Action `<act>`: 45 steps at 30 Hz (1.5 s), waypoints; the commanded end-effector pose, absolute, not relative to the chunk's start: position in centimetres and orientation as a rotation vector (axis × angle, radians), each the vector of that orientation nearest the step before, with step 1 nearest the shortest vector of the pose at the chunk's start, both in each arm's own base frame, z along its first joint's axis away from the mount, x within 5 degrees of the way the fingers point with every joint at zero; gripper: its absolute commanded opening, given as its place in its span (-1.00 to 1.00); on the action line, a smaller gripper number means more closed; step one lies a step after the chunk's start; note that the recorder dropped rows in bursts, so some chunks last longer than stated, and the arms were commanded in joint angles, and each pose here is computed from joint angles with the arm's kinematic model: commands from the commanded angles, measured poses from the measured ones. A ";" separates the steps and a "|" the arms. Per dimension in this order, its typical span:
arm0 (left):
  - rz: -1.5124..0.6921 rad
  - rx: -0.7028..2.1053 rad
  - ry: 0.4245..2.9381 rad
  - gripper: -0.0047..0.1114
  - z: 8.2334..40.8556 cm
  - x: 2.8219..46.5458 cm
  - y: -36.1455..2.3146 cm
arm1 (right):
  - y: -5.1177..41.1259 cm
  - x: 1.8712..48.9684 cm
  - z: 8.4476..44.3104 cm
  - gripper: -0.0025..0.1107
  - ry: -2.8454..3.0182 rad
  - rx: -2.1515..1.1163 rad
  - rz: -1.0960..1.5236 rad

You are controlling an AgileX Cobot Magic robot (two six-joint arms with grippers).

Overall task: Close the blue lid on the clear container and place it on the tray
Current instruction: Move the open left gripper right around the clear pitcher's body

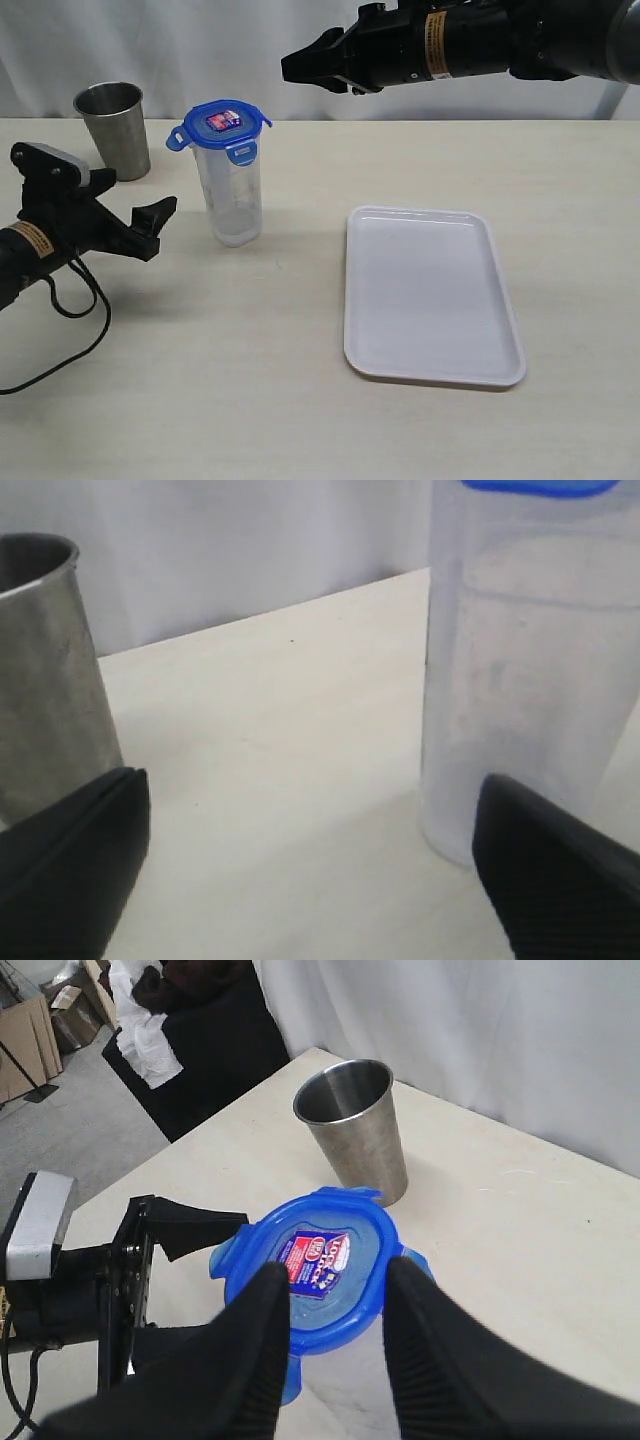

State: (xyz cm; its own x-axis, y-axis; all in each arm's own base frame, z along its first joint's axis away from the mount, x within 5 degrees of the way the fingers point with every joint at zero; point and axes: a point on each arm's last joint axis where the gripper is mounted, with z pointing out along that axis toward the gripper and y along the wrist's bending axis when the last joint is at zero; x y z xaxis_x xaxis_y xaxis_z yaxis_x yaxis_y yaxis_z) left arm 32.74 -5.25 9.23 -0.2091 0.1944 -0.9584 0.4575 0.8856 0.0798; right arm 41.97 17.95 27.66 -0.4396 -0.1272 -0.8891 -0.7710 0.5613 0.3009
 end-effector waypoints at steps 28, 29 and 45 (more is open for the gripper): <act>-0.476 0.856 1.545 0.78 5.9 35.8 -8.4 | 17.6 42.1 27.6 -0.40 1.905 -0.719 0.894; -0.486 0.883 1.529 0.78 5.9 35.9 -8.5 | 17.6 42.1 27.6 -0.40 1.905 -0.719 0.894; -0.612 0.862 1.475 0.78 6.2 38.8 -11.6 | 17.6 42.1 27.6 -0.40 1.910 -0.711 0.899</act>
State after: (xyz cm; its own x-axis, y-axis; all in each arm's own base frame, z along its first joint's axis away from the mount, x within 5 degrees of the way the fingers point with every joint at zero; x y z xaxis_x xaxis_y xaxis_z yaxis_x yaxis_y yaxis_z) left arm 38.64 -10.69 6.36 0.0297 0.1711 -0.9848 0.7945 0.5938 0.1271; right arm 42.01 17.94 27.65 -0.4392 -0.1264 -0.8894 -0.7691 0.5645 0.2996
